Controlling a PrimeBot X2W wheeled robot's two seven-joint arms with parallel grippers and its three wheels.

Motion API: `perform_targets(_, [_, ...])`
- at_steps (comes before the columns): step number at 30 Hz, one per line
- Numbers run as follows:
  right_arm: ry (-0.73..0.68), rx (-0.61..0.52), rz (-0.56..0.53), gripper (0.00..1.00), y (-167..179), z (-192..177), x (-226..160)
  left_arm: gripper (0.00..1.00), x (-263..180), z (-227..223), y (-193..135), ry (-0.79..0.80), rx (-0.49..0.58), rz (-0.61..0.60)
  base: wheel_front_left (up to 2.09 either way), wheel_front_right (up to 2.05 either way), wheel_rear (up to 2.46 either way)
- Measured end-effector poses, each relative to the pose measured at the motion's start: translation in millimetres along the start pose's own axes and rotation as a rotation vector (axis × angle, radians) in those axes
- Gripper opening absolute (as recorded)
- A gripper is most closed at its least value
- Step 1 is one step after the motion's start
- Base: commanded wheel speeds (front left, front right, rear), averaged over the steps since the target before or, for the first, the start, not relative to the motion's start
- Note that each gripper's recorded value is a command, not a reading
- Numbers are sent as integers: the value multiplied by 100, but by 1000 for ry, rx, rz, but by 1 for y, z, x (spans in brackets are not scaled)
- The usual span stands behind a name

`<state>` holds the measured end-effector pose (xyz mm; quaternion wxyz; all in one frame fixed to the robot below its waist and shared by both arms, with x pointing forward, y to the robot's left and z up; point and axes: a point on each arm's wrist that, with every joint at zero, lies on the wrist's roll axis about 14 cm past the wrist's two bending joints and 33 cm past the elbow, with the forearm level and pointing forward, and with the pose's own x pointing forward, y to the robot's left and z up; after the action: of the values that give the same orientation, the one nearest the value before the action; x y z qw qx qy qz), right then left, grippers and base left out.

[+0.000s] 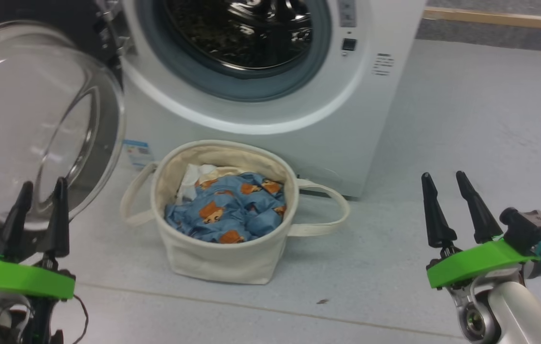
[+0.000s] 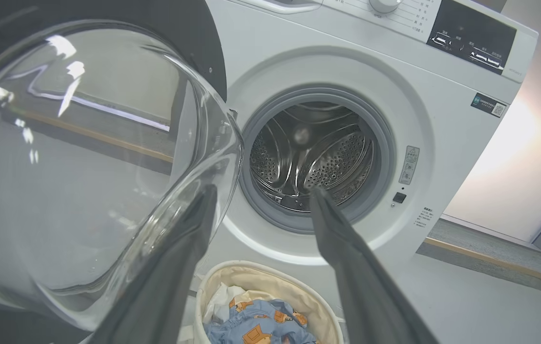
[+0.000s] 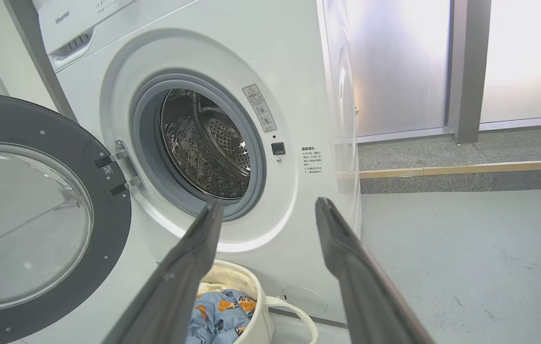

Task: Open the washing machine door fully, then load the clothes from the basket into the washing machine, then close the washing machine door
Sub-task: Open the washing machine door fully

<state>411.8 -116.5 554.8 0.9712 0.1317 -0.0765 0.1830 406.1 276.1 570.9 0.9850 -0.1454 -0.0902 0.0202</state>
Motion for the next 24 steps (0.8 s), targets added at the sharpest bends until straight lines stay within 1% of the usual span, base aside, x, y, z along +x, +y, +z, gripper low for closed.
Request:
perform_targets(10, [-24,-30,-116,100,-33,15,-33,100,20,-34,-49,60,-44,-110,0,0,0])
perform_targets(15, [-36,-38,-159,100,-46,20,-42,100,25,-48,-69,91,-59,-159,0,0,0])
perform_targets(24, [-28,-34,-144,100,-42,17,-38,100,19,-50,-65,95,-54,-148,0,0,0])
